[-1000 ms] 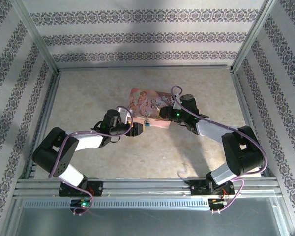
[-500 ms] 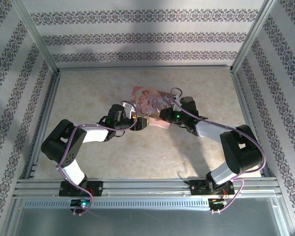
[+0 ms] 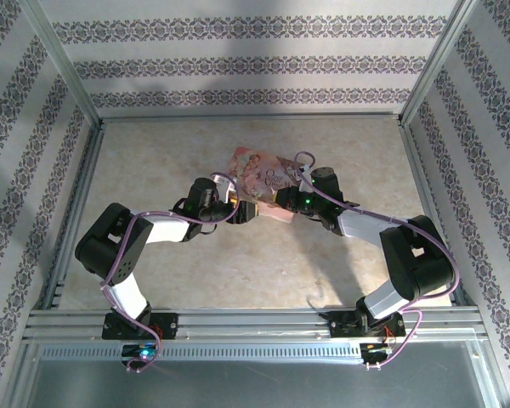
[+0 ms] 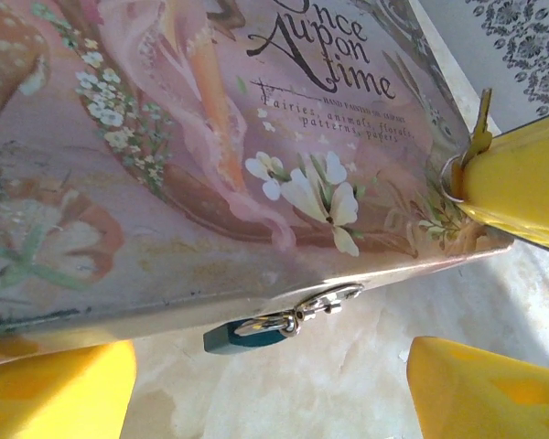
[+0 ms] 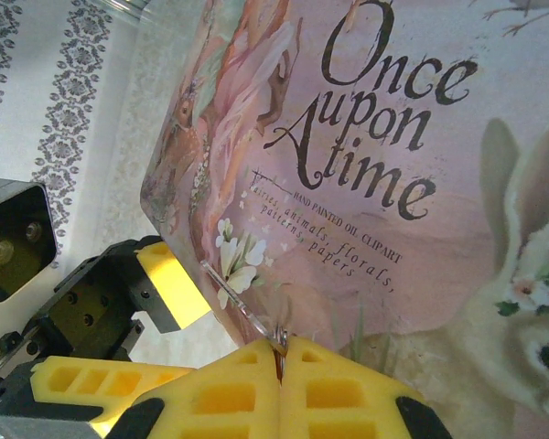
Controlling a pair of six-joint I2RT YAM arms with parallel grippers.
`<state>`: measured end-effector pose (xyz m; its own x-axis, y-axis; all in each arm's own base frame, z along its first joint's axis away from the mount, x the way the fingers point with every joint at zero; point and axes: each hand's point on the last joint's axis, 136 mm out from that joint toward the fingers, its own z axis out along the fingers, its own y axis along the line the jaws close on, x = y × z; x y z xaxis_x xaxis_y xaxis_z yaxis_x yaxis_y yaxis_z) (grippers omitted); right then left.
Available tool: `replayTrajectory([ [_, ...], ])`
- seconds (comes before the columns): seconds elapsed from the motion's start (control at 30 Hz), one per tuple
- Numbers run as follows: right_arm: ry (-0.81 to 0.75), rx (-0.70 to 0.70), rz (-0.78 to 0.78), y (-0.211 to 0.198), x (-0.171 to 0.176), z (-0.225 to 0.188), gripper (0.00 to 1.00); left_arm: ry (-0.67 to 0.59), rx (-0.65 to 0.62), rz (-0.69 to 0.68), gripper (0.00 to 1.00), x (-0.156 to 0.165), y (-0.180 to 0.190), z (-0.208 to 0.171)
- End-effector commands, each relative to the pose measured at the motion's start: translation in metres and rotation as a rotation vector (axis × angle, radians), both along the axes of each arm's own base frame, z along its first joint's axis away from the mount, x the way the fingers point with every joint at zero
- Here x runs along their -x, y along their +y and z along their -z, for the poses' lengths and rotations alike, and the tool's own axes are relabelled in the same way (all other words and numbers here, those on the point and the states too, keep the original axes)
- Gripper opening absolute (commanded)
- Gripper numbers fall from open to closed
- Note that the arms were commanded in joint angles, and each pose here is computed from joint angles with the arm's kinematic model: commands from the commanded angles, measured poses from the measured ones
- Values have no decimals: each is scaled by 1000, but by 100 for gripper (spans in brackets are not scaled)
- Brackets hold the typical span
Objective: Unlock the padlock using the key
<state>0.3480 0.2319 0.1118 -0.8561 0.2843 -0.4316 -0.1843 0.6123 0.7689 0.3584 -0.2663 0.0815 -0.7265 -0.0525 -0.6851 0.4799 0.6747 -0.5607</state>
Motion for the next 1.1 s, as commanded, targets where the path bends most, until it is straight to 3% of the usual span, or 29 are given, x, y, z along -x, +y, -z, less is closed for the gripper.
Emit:
replayTrajectory([
  [0.0, 44, 10, -9, 3, 9, 14, 0, -71, -36, 49, 78, 5, 4, -6],
  [1.07, 46, 12, -5, 6, 6, 14, 0, -34, -81, 159, 68, 2, -29, 25],
])
